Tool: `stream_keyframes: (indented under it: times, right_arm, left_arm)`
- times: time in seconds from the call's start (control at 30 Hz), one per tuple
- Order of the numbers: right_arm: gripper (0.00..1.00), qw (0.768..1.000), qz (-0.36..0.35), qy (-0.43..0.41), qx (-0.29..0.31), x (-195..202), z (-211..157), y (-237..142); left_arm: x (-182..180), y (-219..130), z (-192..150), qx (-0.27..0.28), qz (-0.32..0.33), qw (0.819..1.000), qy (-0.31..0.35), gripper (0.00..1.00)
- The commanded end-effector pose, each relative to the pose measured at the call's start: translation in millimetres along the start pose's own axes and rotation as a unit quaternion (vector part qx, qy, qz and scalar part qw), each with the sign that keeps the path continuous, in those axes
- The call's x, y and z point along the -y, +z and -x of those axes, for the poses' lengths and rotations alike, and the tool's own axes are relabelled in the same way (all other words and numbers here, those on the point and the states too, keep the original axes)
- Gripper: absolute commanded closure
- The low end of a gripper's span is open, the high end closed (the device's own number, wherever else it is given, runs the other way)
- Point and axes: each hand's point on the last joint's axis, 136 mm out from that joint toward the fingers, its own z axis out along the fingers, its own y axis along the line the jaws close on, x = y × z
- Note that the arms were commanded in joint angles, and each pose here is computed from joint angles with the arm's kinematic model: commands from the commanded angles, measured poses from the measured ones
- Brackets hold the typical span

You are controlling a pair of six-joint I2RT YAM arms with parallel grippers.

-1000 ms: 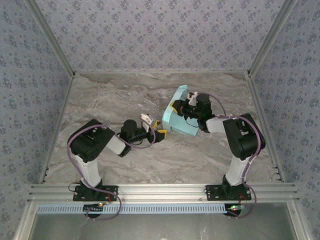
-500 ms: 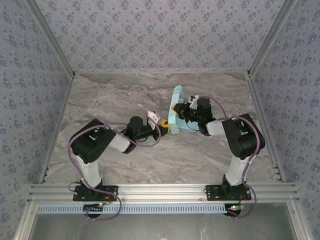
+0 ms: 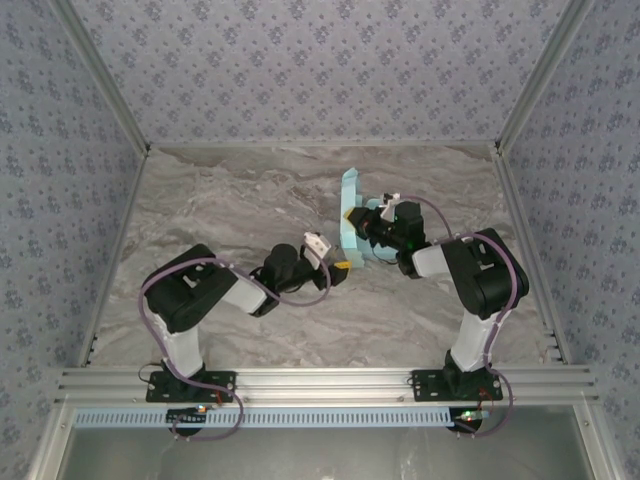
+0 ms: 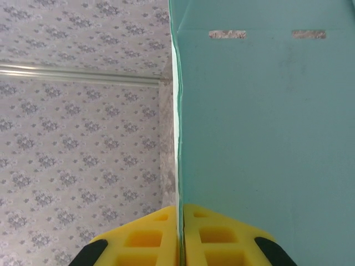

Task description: Fold the paper box

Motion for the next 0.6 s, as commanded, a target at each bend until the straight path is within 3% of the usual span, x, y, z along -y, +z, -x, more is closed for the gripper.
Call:
stream_keyframes:
  times: [0.0,0.13,0.37,0.57]
  right_arm:
    - [0.89,0.999,0.005,0.017,0.048,-17.3,1.4,-3.2]
    - [0.91,0.995,-0.004,0.012,0.103,-33.5,-3.5,-0.5]
    - [0.93,0.971,-0.002,0.069,0.229,-34.2,-0.2,10.3]
    - [0.92,0.968,-0.015,0.071,0.242,-20.8,-10.5,41.5]
  left_arm:
    - [-11.2,-19.8,34.7,0.043,0.026,0.999,-0.007,0.29]
    - [-29.7,-41.6,45.8,0.043,0.059,0.997,-0.038,0.27]
    - [-57.8,-60.1,36.3,0.021,0.133,0.991,-0.023,0.25]
    - [-93.7,-59.3,21.8,0.005,0.189,0.981,-0.049,0.25]
